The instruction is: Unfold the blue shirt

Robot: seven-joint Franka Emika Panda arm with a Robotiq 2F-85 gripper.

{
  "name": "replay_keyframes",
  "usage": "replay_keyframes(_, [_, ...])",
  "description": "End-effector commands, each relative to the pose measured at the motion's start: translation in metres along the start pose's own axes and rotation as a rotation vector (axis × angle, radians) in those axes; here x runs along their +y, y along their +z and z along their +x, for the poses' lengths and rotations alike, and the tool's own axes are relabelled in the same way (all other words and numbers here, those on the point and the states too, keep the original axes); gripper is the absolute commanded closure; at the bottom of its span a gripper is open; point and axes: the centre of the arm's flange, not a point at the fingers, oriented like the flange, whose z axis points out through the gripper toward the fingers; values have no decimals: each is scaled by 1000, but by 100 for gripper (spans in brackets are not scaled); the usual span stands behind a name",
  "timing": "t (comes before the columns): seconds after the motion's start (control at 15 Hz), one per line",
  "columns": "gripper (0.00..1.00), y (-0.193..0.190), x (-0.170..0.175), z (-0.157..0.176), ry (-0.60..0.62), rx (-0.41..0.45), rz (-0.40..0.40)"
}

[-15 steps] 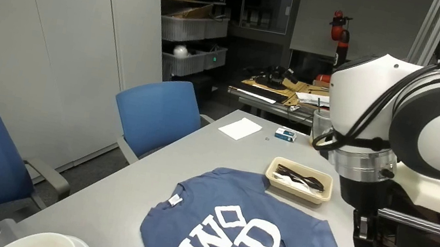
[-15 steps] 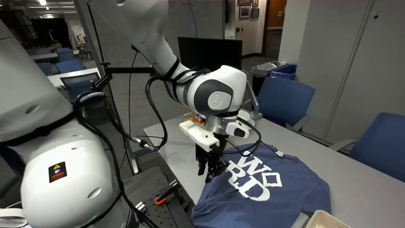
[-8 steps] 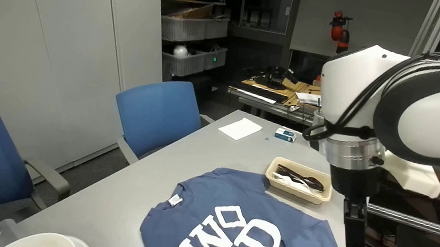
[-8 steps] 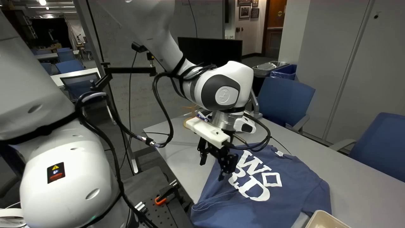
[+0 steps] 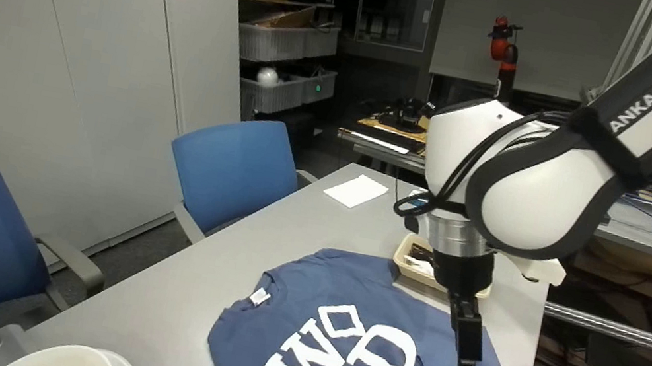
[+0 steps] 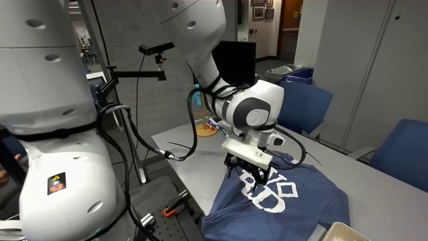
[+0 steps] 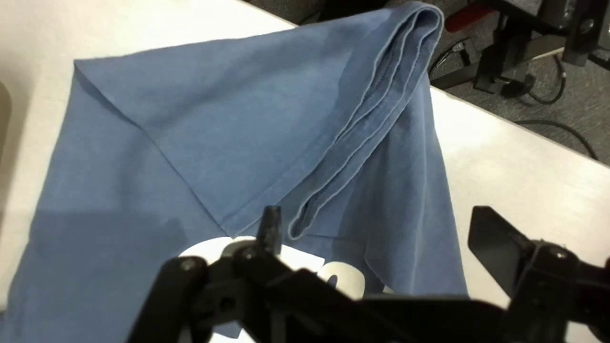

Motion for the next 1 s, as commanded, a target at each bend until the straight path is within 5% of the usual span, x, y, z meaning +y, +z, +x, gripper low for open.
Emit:
replay_keyframes(0.0, [0,30,32,22,-145,-25,73])
replay_keyframes(0.47, [0,47,36,15,-145,-53,78])
replay_keyframes(0.93, [11,80,17,35,-193,-51,27])
